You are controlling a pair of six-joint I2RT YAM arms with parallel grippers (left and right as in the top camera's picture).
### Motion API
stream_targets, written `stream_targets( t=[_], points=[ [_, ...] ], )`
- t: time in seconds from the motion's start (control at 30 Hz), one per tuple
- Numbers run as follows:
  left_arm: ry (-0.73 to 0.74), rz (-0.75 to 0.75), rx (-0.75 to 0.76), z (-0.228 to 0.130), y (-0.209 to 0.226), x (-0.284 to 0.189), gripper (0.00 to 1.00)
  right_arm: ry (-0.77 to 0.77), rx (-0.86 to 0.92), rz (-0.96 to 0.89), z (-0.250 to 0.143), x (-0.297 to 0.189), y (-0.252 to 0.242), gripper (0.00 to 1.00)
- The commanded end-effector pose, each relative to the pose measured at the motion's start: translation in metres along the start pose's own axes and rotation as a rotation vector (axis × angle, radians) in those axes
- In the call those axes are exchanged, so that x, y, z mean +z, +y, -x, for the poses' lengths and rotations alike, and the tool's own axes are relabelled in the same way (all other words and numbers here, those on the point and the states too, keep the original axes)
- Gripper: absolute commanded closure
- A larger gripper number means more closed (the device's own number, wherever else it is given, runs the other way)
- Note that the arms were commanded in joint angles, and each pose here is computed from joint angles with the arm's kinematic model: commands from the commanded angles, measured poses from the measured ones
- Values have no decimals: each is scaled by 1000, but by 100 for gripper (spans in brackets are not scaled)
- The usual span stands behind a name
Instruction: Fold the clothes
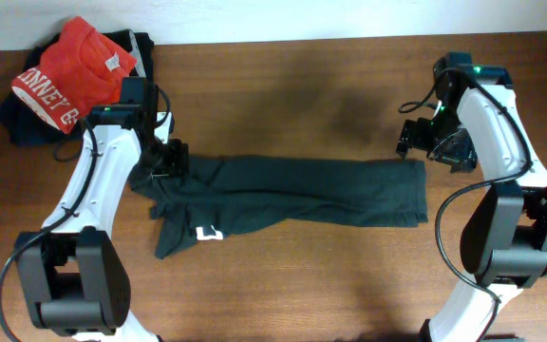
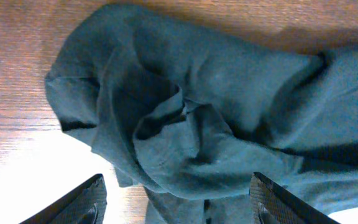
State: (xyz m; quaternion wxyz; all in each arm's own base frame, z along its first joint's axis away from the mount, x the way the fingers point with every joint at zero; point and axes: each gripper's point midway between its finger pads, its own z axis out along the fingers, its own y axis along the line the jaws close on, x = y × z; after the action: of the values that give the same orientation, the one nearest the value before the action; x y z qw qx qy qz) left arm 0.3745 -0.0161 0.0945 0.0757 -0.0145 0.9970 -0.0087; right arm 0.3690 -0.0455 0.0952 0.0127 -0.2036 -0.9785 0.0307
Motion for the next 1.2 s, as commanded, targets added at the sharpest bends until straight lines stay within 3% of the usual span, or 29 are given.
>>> stream_targets(
  t=[0.0,0.13,0.17,0.2,0.27,0.37,0.4,0.53,0.63,0.77,0.8,0.83,0.9,0.93,1.03,1.07,1.1,1.17],
  points=[
    [44,35,-19,0,5,19,27,12,4,3,-3,5,0,1],
    [114,29,-18,-4,3,53,35,13,4,3,-3,5,0,1],
    [124,30,-18,-5,3,58,51,12,4,3,-3,5,0,1],
    [121,30,-18,-4,3,58,59,11,4,3,-3,5,0,1],
    [112,30,-18,-2,3,58,60,8,5,4,-2,5,0,1],
    [121,42,-19,-5,6,51,94,9,5,4,-2,5,0,1],
    [120,54,-20,-5,8,45,98,9,5,4,-2,5,0,1],
    [142,109,-35,-12,17,18,98,10,5,4,-3,5,0,1],
    [267,124,-30,-42,19,11,99,19,4,0,-5,5,-1,1],
    [355,261,-47,-64,46,-1,89,39,3,-6,-10,5,-2,1],
    [387,254,-53,-71,47,-3,69,43,3,-7,-11,5,-3,1],
    [421,251,-55,-78,48,-6,20,50,2,-7,-13,5,-3,1],
    [449,219,-60,-84,42,-8,14,79,-31,51,-19,4,7,1],
    [453,203,-63,-85,39,-8,14,94,-70,104,-22,3,15,1],
    [413,139,-78,-76,28,-2,47,108,-98,154,-25,2,24,1],
    [381,74,-83,-68,14,3,82,112,-103,166,-26,2,27,37],
    [339,6,-70,-58,-3,7,100,118,-115,164,-29,3,31,73],
    [271,-51,4,-44,-26,16,99,121,-151,159,-36,13,43,82]
  ],
)
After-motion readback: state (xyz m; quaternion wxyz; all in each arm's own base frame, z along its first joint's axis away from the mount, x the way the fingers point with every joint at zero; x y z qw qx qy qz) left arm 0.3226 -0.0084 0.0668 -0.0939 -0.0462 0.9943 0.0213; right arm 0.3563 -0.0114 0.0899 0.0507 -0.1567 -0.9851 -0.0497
